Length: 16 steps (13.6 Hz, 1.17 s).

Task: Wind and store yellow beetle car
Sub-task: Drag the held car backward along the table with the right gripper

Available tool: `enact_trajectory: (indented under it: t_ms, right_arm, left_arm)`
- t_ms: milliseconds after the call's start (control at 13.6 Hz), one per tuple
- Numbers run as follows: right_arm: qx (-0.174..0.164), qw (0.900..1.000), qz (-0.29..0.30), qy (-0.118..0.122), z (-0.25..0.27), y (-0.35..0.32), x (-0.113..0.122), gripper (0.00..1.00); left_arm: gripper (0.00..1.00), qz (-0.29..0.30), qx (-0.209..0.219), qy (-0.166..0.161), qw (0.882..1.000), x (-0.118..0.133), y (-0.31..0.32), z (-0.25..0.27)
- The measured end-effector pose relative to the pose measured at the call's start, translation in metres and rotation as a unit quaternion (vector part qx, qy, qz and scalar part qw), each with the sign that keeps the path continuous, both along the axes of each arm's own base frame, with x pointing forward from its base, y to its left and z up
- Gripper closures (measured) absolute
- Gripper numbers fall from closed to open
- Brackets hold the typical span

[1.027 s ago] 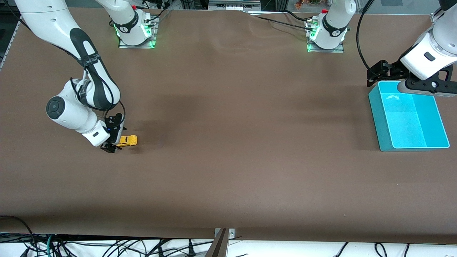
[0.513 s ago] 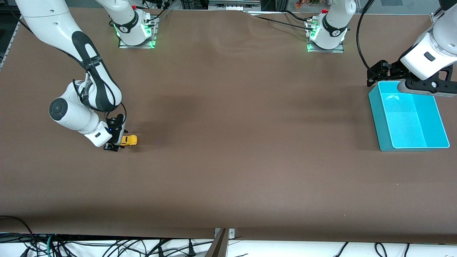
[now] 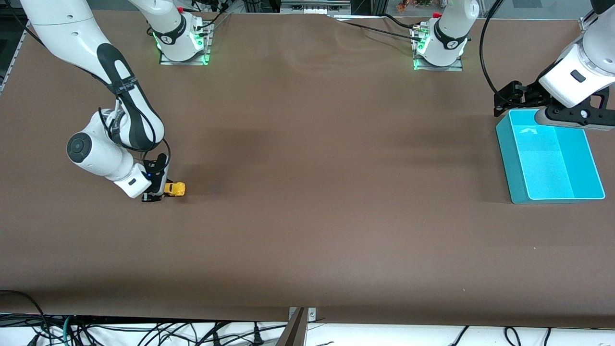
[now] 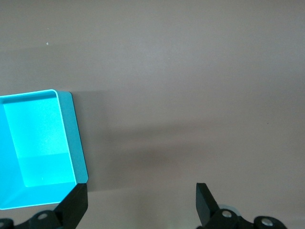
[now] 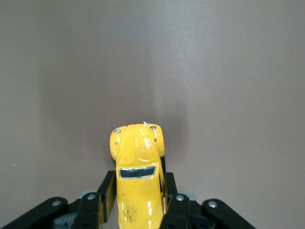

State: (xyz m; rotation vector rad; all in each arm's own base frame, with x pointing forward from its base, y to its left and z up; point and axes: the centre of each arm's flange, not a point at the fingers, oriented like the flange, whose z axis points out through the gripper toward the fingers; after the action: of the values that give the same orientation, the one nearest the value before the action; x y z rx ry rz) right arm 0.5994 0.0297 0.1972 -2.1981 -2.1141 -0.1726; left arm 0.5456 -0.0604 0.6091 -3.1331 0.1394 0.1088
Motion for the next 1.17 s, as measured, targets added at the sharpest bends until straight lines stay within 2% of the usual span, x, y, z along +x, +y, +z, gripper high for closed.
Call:
enact_trajectory:
  t_ms: [513,1173]
  right_arm:
    - [0.004,1.000,-0.008,0.027,-0.002,0.011,-0.036,0.55]
    - [0.004,1.000,0.016,0.021,-0.002,0.005,-0.038,0.55]
  left_arm:
    - [0.00,0.000,0.000,0.000,1.000,0.000,0.000,0.000]
    - [0.00,0.000,0.000,0.000,1.000,0.000,0.000,0.000]
